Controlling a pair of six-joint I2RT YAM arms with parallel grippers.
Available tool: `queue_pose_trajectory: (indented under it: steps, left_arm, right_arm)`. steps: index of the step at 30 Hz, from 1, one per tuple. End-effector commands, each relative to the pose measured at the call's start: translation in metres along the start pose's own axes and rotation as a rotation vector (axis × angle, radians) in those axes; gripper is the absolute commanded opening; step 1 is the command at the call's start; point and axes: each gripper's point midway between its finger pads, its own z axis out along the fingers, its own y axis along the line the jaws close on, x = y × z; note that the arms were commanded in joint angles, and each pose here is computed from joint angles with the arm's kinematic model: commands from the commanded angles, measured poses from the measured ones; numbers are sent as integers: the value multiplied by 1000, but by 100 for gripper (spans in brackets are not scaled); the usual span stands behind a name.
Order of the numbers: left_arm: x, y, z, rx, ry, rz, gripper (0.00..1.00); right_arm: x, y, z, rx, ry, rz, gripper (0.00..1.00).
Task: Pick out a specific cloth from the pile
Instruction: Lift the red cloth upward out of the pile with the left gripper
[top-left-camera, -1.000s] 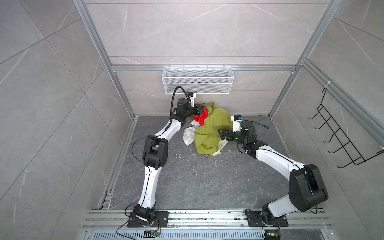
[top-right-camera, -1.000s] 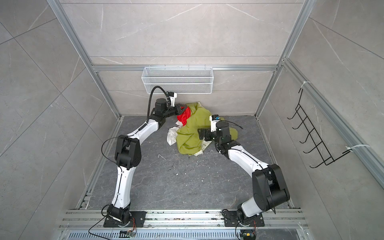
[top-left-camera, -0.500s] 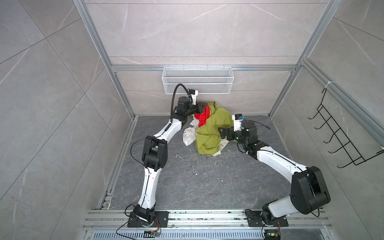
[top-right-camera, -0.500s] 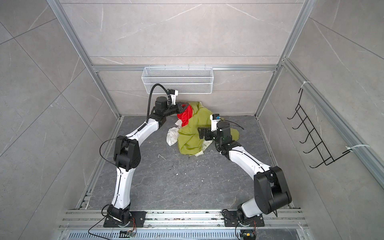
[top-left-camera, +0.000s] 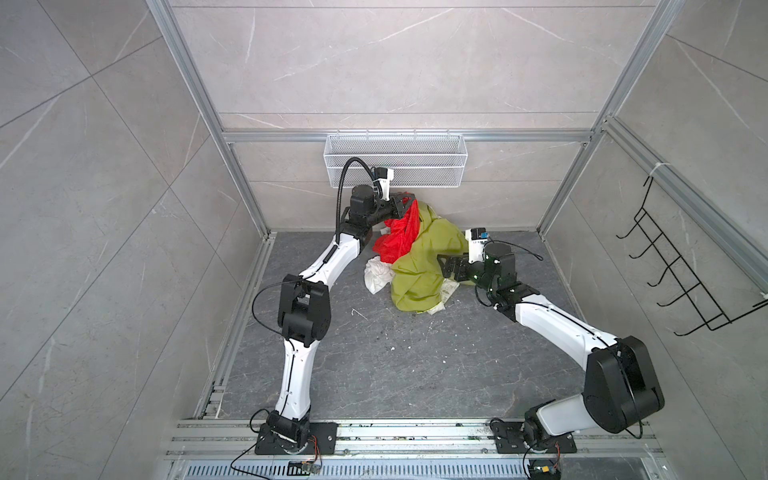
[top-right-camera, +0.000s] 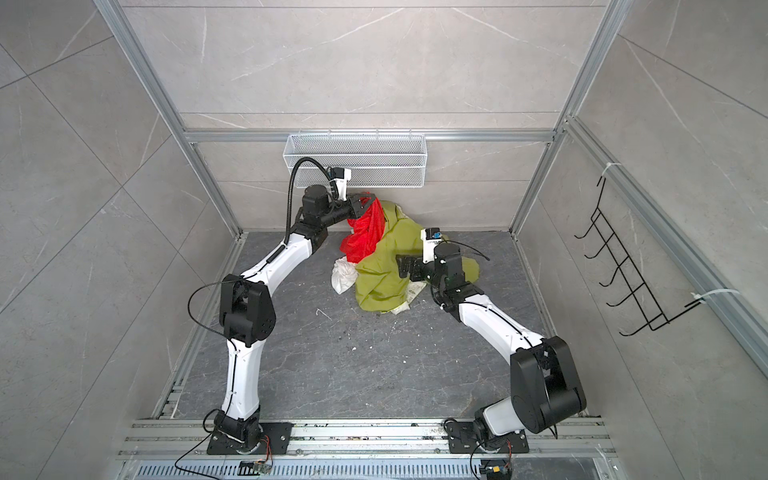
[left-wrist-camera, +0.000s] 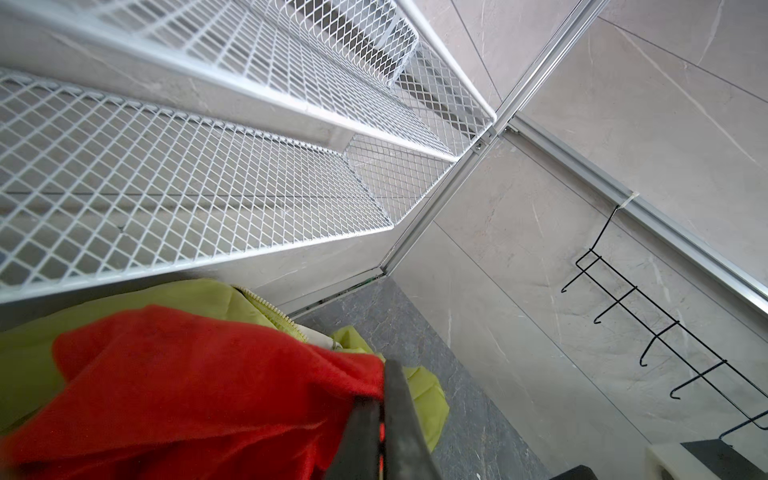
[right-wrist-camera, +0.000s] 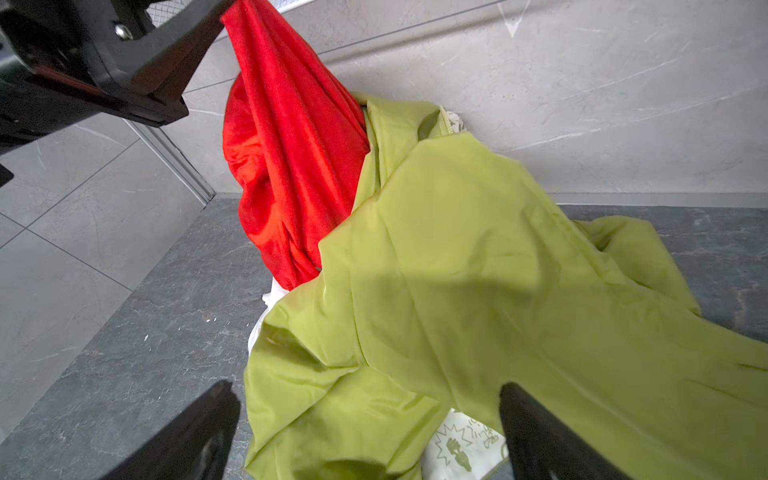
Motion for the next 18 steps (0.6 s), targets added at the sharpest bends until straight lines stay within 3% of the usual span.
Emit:
queue_pose_trajectory:
  steps: [1,18]
  left_arm:
    - [-80,-82,-29,132,-185,181,0]
    - [-92,-103,-38,148,-209,218,0]
  right_arm:
    - [-6,3,-8,1,-30,-2,100]
    - [-9,5,-14,2,-40,-3,99]
